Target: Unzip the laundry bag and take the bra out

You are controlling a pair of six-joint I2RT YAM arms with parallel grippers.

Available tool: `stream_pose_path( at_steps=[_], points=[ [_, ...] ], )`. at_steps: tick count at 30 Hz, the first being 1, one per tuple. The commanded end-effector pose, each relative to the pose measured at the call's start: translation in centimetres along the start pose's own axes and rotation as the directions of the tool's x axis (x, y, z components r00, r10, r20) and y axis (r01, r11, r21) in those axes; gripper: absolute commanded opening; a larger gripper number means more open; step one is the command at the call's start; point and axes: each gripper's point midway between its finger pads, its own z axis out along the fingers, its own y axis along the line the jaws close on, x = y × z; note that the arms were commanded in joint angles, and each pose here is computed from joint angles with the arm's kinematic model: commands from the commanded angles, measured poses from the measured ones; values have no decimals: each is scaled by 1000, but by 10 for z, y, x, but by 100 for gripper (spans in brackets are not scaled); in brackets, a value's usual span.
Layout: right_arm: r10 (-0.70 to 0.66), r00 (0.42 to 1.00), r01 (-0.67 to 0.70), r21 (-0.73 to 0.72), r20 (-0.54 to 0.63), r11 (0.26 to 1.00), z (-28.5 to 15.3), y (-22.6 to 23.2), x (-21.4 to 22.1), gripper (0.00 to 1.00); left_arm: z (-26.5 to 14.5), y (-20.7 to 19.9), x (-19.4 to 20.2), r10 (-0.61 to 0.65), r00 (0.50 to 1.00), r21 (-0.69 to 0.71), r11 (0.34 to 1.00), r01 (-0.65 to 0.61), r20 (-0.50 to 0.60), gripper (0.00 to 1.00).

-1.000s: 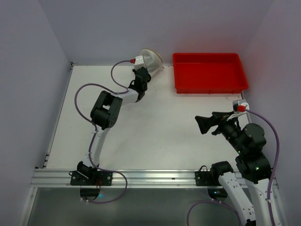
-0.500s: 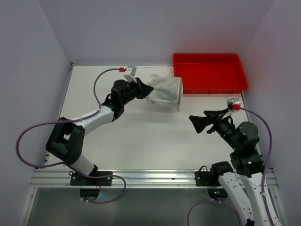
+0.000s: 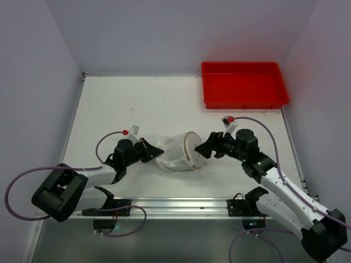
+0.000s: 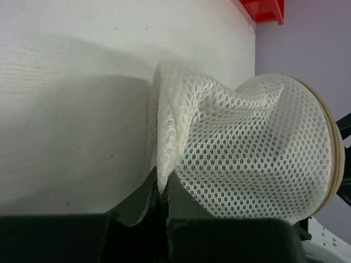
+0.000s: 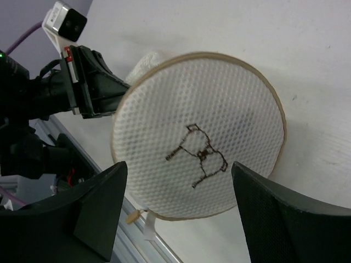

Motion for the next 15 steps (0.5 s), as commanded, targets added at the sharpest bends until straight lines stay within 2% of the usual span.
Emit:
stream_pose_path(
  at_steps=[1, 4, 8, 11, 12, 14, 15],
  points=[
    [4, 998, -3, -11, 64, 1000, 20, 7, -11, 78, -6, 2, -13, -109, 990, 13, 994, 108, 86, 0],
    [11, 1000, -10, -15, 19, 1000, 31, 11, -1, 75, -8, 19, -11, -111, 989, -55, 992, 116, 94, 3],
    [-6, 1000, 5, -34, -20, 999, 44, 21, 10, 73, -11, 37, -7, -100, 990, -138, 984, 113, 98, 27],
    [-38, 997, 36, -25, -67, 999, 59, 27, 19, 72, -14, 35, -14, -67, 991, -146, 986, 84, 118, 63],
    [-46, 997, 44, -28, -68, 999, 63, 32, 15, 72, -17, 36, -14, -60, 991, -162, 984, 79, 117, 82],
    [-86, 992, 83, -32, -96, 996, 71, 40, 23, 70, -21, 43, -16, -32, 992, -218, 974, 58, 121, 99],
    [-115, 988, 114, -7, -104, 993, 78, 40, 24, 70, -24, 39, -21, -5, 991, -219, 975, 34, 132, 100]
  ],
)
